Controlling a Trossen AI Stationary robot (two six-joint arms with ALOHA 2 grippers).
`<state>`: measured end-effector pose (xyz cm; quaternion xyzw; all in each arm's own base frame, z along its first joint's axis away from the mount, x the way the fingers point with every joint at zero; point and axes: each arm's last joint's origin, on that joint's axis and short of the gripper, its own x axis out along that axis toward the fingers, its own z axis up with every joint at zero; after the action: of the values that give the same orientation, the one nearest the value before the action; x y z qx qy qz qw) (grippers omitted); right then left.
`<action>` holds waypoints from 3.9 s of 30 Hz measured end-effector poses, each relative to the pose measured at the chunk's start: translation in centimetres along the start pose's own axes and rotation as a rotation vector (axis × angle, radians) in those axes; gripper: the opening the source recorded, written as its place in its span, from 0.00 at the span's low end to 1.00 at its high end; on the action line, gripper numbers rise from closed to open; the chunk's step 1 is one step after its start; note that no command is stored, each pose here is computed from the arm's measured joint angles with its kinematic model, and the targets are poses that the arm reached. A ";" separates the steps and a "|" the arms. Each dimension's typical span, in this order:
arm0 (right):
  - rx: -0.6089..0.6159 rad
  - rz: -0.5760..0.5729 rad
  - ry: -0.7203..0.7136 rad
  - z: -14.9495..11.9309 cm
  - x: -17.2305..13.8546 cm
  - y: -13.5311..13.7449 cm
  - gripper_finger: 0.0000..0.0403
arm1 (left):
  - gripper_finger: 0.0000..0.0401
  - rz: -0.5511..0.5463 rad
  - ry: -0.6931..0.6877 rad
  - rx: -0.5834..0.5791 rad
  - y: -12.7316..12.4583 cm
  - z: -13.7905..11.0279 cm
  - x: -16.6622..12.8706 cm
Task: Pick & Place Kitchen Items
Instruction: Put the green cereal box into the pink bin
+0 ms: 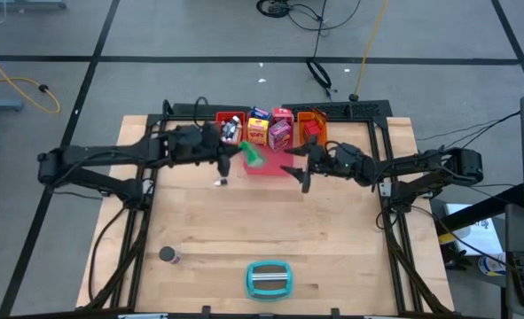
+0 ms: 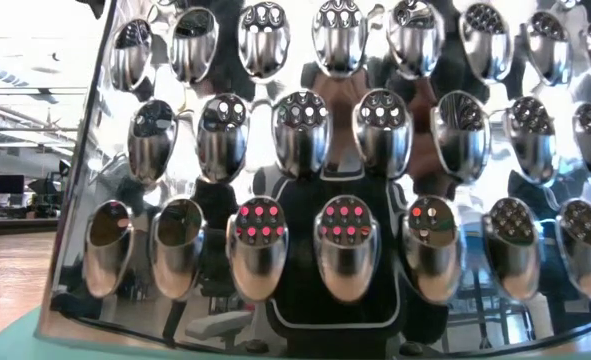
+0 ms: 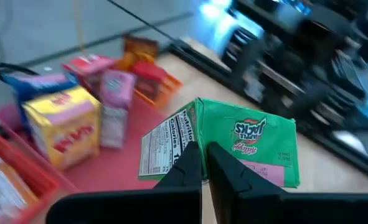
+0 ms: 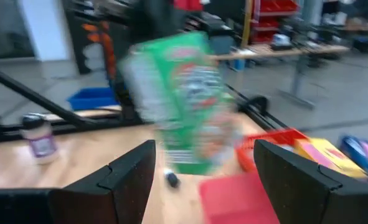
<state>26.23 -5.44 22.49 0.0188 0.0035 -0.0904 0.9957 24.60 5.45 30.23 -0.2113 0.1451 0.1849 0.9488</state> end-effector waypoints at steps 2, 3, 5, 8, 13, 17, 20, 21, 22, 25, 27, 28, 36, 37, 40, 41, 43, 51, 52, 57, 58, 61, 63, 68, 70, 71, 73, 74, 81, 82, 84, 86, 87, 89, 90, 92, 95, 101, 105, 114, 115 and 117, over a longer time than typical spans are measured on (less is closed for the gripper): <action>-0.001 0.031 -0.021 0.2 0.0 0.2 0.65 | 0.00 0.031 -0.036 -0.015 0.7 0.4 0.5; -0.007 0.037 -0.029 0.3 0.0 0.4 0.65 | 0.00 0.042 -0.058 -0.022 1.0 0.7 0.7; -0.033 0.041 -0.048 0.4 0.0 0.8 0.65 | 0.00 0.057 -0.093 -0.035 1.5 1.1 1.1; -0.095 -0.027 -0.069 0.6 0.0 1.5 0.65 | 0.00 0.073 -0.135 -0.051 2.1 1.4 2.1; -0.186 -0.123 -0.074 0.7 -0.1 1.9 0.65 | 0.00 0.039 -0.165 -0.055 2.4 1.4 3.6; -0.202 -0.139 -0.091 1.0 0.0 1.8 0.65 | 0.00 0.030 -0.173 -0.062 2.4 1.2 4.5; -0.203 -0.158 -0.057 1.1 0.2 1.6 0.65 | 0.00 0.002 -0.190 -0.066 2.3 1.3 4.8; -0.206 -0.158 -0.045 1.2 0.4 1.6 0.65 | 0.00 0.000 -0.195 -0.066 2.3 1.4 4.8; -0.213 -0.156 -0.032 1.2 0.7 1.6 0.65 | 0.00 -0.002 -0.197 -0.066 2.3 1.4 4.8; -0.238 -0.149 -0.004 1.0 1.4 1.7 0.65 | 0.00 -0.008 -0.213 -0.067 2.2 1.5 4.7; -0.244 -0.152 0.006 1.0 2.0 1.7 0.65 | 0.00 -0.011 -0.219 -0.068 2.2 1.6 4.7; -0.257 -0.156 0.014 1.0 2.3 1.7 0.65 | 0.00 -0.013 -0.220 -0.067 2.1 1.6 4.7; -0.318 -0.263 0.014 1.4 3.0 1.5 0.65 | 0.00 -0.001 -0.189 -0.060 2.3 1.3 4.8; -0.318 -0.261 0.018 1.4 2.9 1.5 0.65 | 0.00 -0.001 -0.187 -0.055 2.2 1.3 4.8; -0.318 -0.256 0.017 1.4 2.9 1.5 0.65 | 0.00 0.000 -0.186 -0.053 2.3 1.3 4.8; -0.317 -0.256 0.013 1.4 2.9 1.5 0.65 | 0.00 0.001 -0.186 -0.053 2.3 1.3 4.8; -0.307 -0.261 0.002 1.4 3.0 1.4 0.65 | 0.00 -0.003 -0.195 -0.053 2.2 1.3 4.8; -0.352 -0.292 0.034 0.8 5.9 0.7 0.65 | 0.00 -0.018 -0.221 -0.048 1.8 1.5 4.7; -0.357 -0.295 0.034 0.9 6.1 0.7 0.65 | 0.00 -0.018 -0.217 -0.047 1.8 1.4 4.7; -0.351 -0.315 0.014 1.6 6.5 0.5 0.65 | 0.00 -0.024 -0.216 -0.049 1.7 1.4 4.7; -0.344 -0.337 0.014 1.7 6.5 0.5 0.65 | 0.00 -0.027 -0.217 -0.048 1.7 1.4 4.7; -0.330 -0.365 0.015 1.7 6.5 0.4 0.62 | 0.00 -0.032 -0.219 -0.045 1.5 1.4 4.7; -0.315 -0.365 0.012 1.7 6.5 0.4 0.56 | 0.00 -0.028 -0.221 -0.043 1.5 1.4 4.7; -0.283 -0.376 0.012 1.7 6.5 0.4 0.31 | 0.00 -0.031 -0.212 -0.042 1.4 1.3 4.7; -0.280 -0.376 0.014 1.6 6.5 0.4 0.22 | 0.00 -0.029 -0.205 -0.040 1.4 1.2 4.7; -0.281 -0.376 0.016 1.6 6.5 0.4 0.18 | 0.00 -0.027 -0.201 -0.033 1.4 1.2 4.7; -0.285 -0.374 0.017 1.6 6.5 0.4 0.17 | 0.00 -0.025 -0.196 -0.004 1.4 1.2 4.7; -0.285 -0.372 0.018 1.6 6.5 0.4 0.17 | 0.00 -0.021 -0.192 0.016 1.4 1.1 4.7; -0.242 -0.348 0.076 1.2 6.4 0.4 0.17 | 0.01 0.000 -0.125 0.138 1.7 0.8 4.3; -0.232 -0.341 0.081 1.2 6.3 0.3 0.17 | 0.01 0.000 -0.121 0.156 1.8 0.8 4.1; -0.217 -0.344 0.078 1.3 6.3 0.2 0.17 | 0.01 0.004 -0.117 0.194 1.8 0.9 3.7; -0.216 -0.346 0.084 1.2 6.3 0.2 0.17 | 0.01 0.014 -0.112 0.231 1.8 1.1 3.2; -0.215 -0.352 0.083 1.2 6.3 0.1 0.17 | 0.01 0.022 -0.116 0.247 1.8 1.2 3.0; -0.211 -0.381 0.096 1.2 6.2 -0.1 0.16 | 0.01 0.066 -0.119 0.278 2.0 1.3 2.3; -0.207 -0.384 0.106 1.0 6.2 -0.1 0.16 | 0.01 0.100 -0.127 0.291 2.0 1.5 1.9; -0.196 -0.391 0.140 0.6 6.1 -0.3 0.16 | 0.01 0.186 -0.128 0.301 2.3 1.6 1.3; -0.161 -0.392 0.171 0.3 6.1 -0.7 0.17 | 0.01 0.263 -0.093 0.291 2.6 1.3 0.5; -0.089 -0.326 0.184 -0.8 5.6 -1.6 0.16 | 0.01 0.244 -0.041 0.286 2.3 0.8 0.1; -0.064 -0.338 0.170 -2.4 4.4 -2.0 0.17 | 0.01 0.226 -0.011 0.294 1.9 0.3 0.1; 0.032 -0.276 0.049 -4.7 1.7 -2.7 0.16 | 0.01 0.176 -0.008 0.310 0.7 -0.1 0.1; 0.031 -0.277 0.048 -4.9 1.4 -2.6 0.16 | 0.01 0.173 -0.007 0.312 0.6 -0.1 0.1; 0.033 -0.274 0.031 -4.9 1.2 -2.6 0.17 | 0.01 0.166 -0.006 0.314 0.5 -0.2 0.1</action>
<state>26.95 -8.03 17.44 0.0357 0.0200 -0.2251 0.9735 24.42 5.76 29.87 -0.0473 0.1863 0.2383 0.9520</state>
